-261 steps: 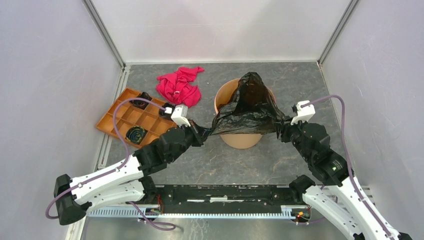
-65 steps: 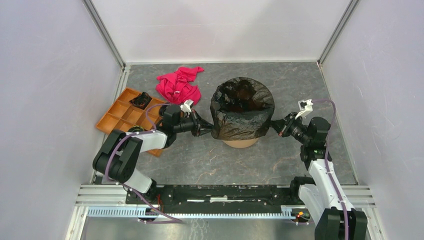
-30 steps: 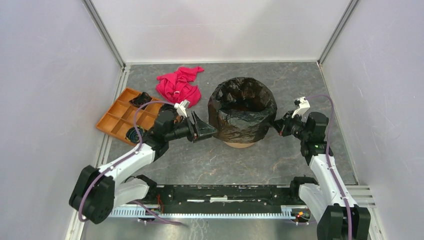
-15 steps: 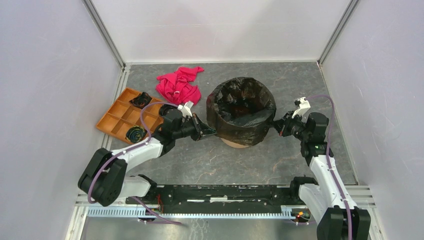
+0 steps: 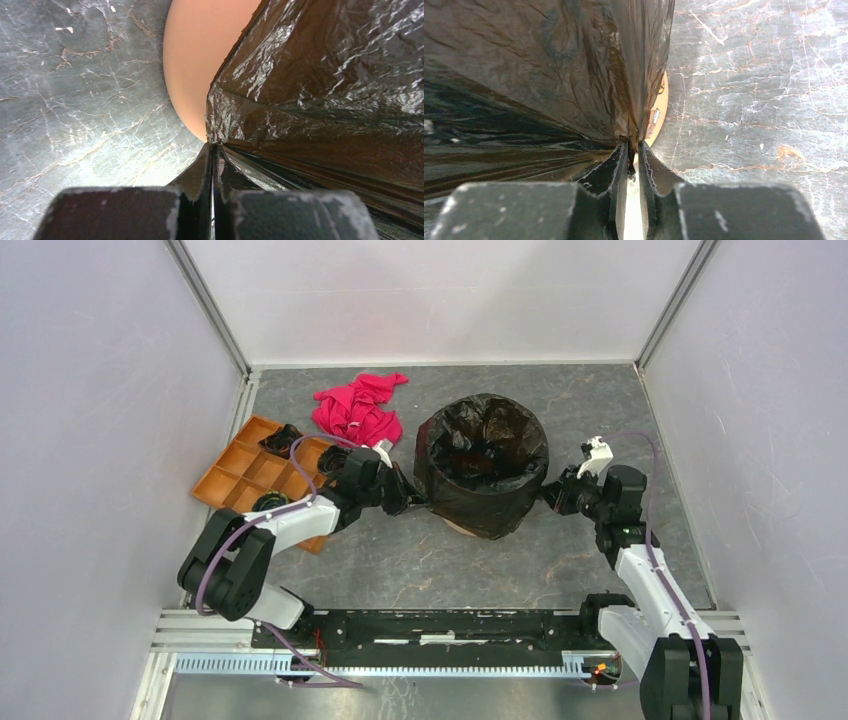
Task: Put the trash bags into the trash bin
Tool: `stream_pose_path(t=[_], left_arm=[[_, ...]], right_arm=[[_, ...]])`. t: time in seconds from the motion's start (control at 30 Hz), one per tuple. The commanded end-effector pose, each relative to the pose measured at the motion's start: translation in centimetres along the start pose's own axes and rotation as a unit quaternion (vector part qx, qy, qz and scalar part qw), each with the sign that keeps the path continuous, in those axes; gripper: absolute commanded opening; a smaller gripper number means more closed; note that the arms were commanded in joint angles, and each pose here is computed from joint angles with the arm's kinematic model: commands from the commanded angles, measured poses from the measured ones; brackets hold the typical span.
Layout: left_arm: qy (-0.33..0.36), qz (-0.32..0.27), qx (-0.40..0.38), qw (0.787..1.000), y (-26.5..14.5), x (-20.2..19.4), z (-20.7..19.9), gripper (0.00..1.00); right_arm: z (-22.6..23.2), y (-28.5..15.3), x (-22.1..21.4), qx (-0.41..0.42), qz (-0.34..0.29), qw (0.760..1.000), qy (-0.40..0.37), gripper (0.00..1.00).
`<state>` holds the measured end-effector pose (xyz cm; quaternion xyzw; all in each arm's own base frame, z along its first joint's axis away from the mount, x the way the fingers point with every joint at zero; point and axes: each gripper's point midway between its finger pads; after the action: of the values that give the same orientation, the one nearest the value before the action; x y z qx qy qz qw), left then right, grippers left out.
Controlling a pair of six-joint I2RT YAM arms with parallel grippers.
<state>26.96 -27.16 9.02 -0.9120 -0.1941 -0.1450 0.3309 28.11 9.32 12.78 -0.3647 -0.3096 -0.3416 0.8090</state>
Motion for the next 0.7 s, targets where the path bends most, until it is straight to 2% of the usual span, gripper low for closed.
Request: stream_pose_path(t=[0.0,0.13,0.27,0.37,0.53,0.6,0.67], left_arm=[[0.045,-0.012,0.018,0.999,0.3,1.0,0.6,0.03],[0.06,-0.012,0.033,0.998,-0.2,1.2,0.7,0.22],[0.083,-0.032,0.073,0.993,-2.4,1.6,1.4,0.49],[0.103,-0.05,0.102,0.988,-4.8,1.7,1.8,0.67],[0.119,-0.085,0.123,0.982,-8.2,2.1,1.6,0.76],[0.125,-0.109,0.118,0.979,-9.4,2.8,0.7,0.78],[0.136,-0.128,0.108,0.976,-10.5,3.7,-0.6,0.81]], right_arm=[[-1.0,0.8,-0.3,-0.018,-0.011,1.0,-0.009,0.23],[-2.2,1.0,-0.9,-0.062,0.007,0.998,-0.013,0.39],[-5.0,-2.2,1.4,-0.202,-0.001,0.979,-0.024,0.67],[-4.5,-4.8,3.9,-0.243,-0.017,0.969,-0.036,0.79],[-2.6,-8.2,7.9,-0.265,-0.053,0.96,-0.072,0.94],[-0.8,-8.2,9.5,-0.232,-0.065,0.966,-0.092,0.98],[2.1,-7.3,10.5,-0.158,-0.062,0.979,-0.117,0.98]])
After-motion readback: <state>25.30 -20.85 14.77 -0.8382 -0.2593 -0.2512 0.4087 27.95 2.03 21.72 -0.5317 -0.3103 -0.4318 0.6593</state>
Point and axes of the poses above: each gripper's point midway between its finger pads, its own y axis out along the fingers, its own z axis along the line the jaws close on, x = y × z, and after that the axes turned 9 degrees about y, right-handed
